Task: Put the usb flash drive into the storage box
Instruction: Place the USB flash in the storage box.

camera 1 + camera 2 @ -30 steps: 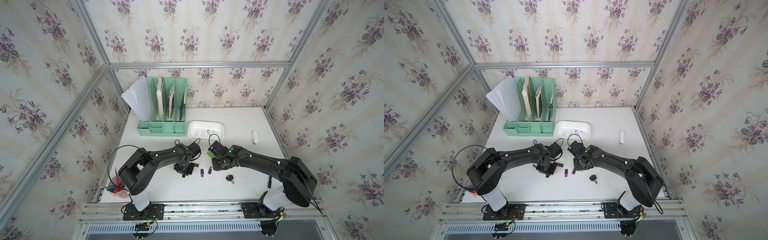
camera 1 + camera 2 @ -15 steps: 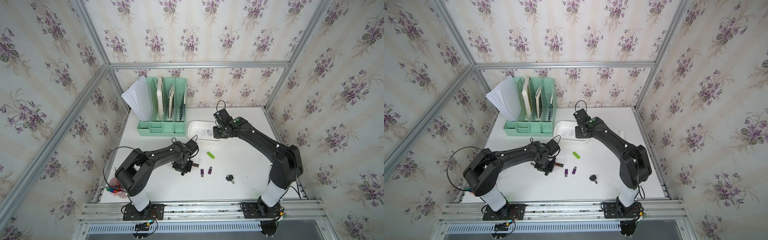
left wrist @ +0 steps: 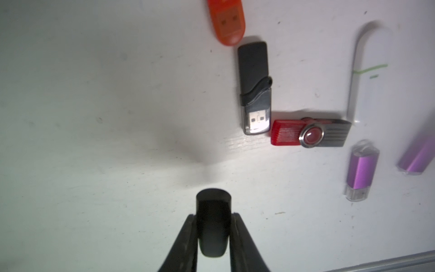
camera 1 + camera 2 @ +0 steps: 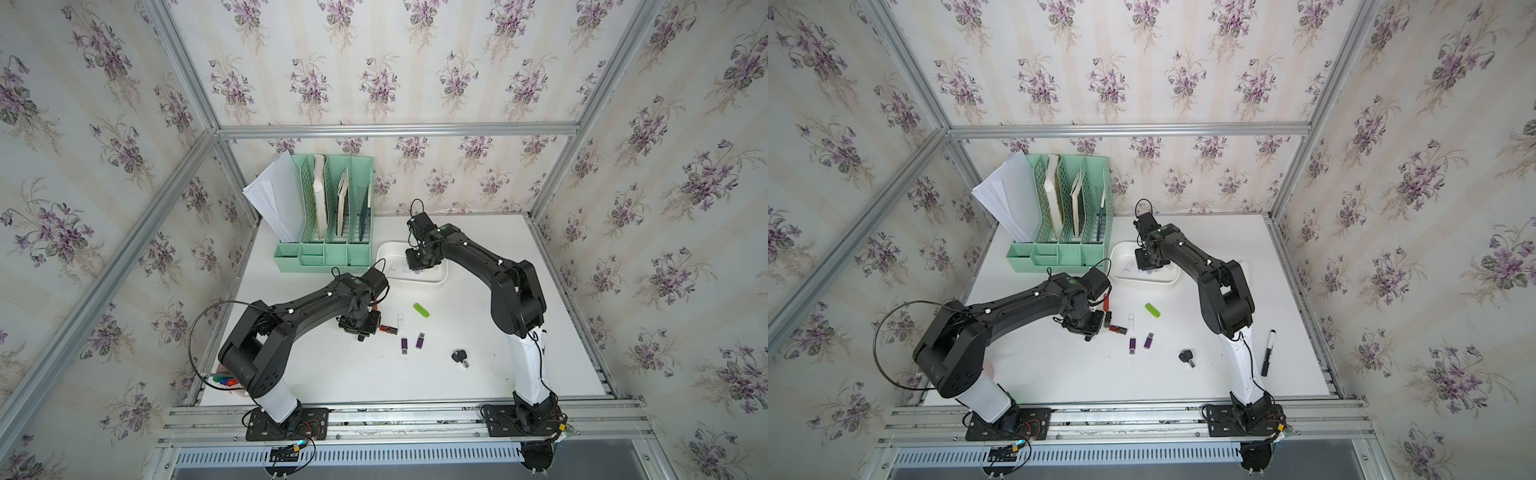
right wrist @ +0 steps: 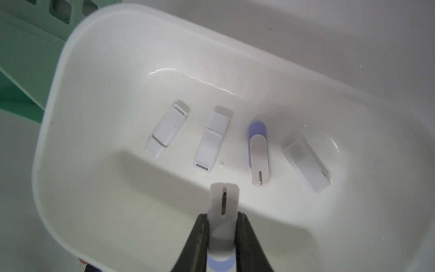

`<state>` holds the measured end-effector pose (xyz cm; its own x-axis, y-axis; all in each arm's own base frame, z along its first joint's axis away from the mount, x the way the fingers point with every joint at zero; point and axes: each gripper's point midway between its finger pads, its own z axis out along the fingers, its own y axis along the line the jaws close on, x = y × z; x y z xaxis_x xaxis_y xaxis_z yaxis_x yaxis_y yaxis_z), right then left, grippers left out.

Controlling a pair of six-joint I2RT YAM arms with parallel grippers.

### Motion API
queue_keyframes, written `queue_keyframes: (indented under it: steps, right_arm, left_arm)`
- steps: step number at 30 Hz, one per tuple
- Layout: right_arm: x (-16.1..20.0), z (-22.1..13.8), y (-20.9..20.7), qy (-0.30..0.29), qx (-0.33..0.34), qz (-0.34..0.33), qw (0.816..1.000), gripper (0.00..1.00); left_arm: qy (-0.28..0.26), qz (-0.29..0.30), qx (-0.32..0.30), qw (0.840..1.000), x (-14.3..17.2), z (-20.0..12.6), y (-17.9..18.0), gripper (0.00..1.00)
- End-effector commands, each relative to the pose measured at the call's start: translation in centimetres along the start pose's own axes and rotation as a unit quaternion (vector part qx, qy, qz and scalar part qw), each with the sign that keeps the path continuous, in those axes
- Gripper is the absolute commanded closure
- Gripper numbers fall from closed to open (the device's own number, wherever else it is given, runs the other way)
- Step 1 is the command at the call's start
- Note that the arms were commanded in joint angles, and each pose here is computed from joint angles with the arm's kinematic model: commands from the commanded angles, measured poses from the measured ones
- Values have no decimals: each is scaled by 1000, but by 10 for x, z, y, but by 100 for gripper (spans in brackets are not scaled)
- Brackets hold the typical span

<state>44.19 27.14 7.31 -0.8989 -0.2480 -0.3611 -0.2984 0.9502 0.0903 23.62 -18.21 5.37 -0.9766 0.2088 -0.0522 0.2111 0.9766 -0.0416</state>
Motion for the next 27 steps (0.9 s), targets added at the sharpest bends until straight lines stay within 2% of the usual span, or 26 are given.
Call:
queue_keyframes:
  steps: [1, 11, 17, 27]
  right_arm:
    - [-6, 15, -14, 6, -4, 2, 1000, 86]
    - [-12, 42, -20, 23, -2, -5, 1000, 87]
    - [-21, 32, -18, 6, -5, -5, 1000, 87]
    - [-11, 45, -14, 29, -16, -10, 999, 87]
  left_arm:
    - [4, 7, -1, 1000, 1, -7, 3, 74]
    - [-6, -2, 2, 1000, -5, -18, 10, 73]
    - [-5, -4, 1, 1000, -5, -18, 13, 73]
    - [-8, -7, 2, 1000, -4, -21, 15, 73]
